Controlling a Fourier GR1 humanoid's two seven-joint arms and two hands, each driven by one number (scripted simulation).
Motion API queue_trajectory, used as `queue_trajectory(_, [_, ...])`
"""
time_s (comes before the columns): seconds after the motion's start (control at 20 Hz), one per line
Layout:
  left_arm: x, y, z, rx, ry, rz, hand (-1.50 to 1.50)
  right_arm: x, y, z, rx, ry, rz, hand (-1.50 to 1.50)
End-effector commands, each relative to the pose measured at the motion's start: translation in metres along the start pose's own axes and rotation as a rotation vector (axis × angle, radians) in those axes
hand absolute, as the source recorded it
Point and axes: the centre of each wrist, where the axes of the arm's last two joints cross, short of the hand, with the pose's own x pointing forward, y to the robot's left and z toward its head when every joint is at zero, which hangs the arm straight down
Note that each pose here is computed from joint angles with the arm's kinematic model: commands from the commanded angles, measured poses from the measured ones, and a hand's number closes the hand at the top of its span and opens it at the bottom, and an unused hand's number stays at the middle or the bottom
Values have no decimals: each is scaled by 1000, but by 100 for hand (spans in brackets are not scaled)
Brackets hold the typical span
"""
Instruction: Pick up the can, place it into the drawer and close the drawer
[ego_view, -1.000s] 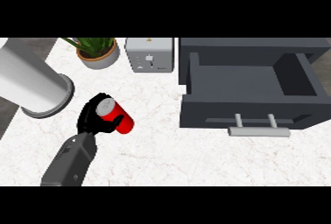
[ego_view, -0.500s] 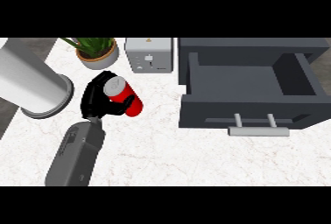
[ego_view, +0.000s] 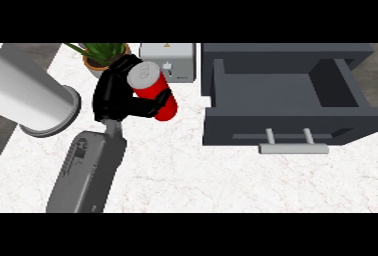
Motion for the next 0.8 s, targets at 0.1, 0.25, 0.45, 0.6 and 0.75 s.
queue_trajectory(0.1, [38,-50,-15,-3,-27,-32,150,8,-12,-6,9,-10,-24,-150])
queue_trajectory(0.25, [31,-60,-20,-5,-43,-43,150,9,-4,-2,12,-11,-5,-150])
queue_trajectory(0.45, [62,-92,-38,-25,-20,-43,150,-16,6,-18,0,9,-12,-150])
queue_trajectory(0.6, [55,-85,-49,-14,-22,-49,150,7,-19,-27,23,-7,-24,-150])
queue_trajectory(0.75, [81,-113,-50,-27,-25,-65,150,3,-8,-12,5,-2,-18,-150])
